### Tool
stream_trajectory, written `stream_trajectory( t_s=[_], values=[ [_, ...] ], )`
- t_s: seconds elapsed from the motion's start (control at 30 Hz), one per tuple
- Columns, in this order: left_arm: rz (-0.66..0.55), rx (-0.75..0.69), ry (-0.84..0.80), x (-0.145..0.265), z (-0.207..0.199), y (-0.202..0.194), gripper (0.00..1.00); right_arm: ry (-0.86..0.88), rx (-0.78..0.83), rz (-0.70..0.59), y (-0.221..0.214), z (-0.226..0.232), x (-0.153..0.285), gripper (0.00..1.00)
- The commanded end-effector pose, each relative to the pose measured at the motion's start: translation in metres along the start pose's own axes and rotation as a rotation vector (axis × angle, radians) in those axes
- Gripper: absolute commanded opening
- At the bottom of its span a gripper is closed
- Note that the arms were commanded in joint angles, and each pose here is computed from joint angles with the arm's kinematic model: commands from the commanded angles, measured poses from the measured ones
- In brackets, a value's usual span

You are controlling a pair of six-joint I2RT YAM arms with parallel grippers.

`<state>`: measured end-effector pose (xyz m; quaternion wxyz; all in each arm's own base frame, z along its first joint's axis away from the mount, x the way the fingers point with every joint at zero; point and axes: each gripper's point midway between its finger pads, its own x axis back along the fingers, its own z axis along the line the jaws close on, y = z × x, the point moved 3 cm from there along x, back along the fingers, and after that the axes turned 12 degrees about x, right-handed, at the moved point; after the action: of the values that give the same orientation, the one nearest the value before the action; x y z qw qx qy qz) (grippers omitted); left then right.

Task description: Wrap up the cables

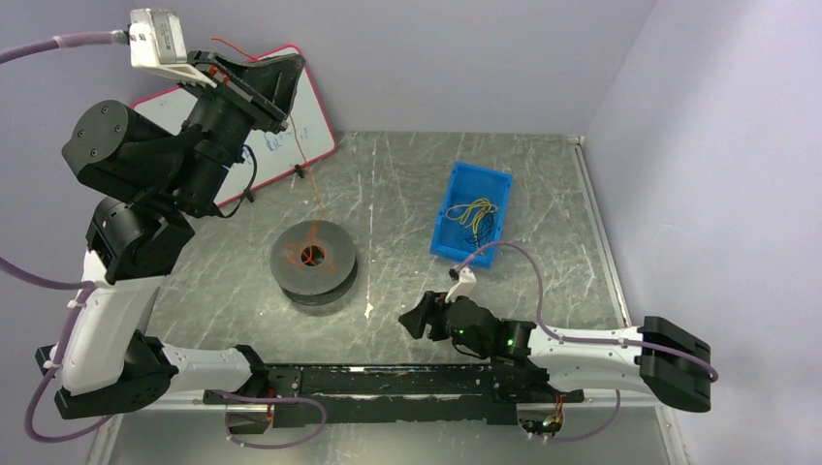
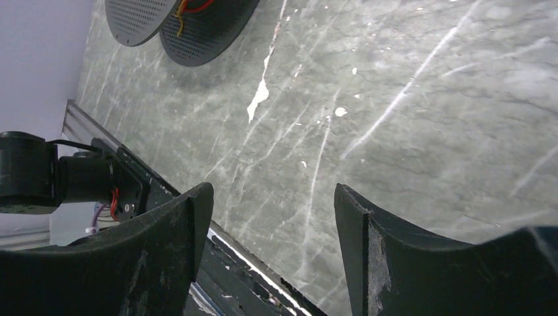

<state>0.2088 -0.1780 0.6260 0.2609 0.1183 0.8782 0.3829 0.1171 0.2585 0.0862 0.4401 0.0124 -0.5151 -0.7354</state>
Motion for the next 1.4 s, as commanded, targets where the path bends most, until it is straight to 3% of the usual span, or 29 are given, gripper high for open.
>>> stream_trajectory(
  t_s=[0.0,0.57,0.97,1.37],
  values=[
    [-0.038,-0.015,0.001,-0.003,-0.004,0.011,0.07,-0.077,-0.030,-0.021,-0.002,-0.019,0.009,0.71],
    [0.040,0.010,-0.014,-0.004,-0.003,-0.010,0.07,0.026,0.099,-0.187,0.079,0.025,0.045,0.74],
    [0.228,0.095,-0.147,-0.006,-0.026,-0.048,0.07,0.185,0.217,-0.412,0.172,0.092,0.073,0.77],
    [0.360,0.135,-0.224,-0.006,-0.036,-0.080,0.07,0.254,0.339,-0.585,0.227,0.136,0.078,0.78]
  ],
)
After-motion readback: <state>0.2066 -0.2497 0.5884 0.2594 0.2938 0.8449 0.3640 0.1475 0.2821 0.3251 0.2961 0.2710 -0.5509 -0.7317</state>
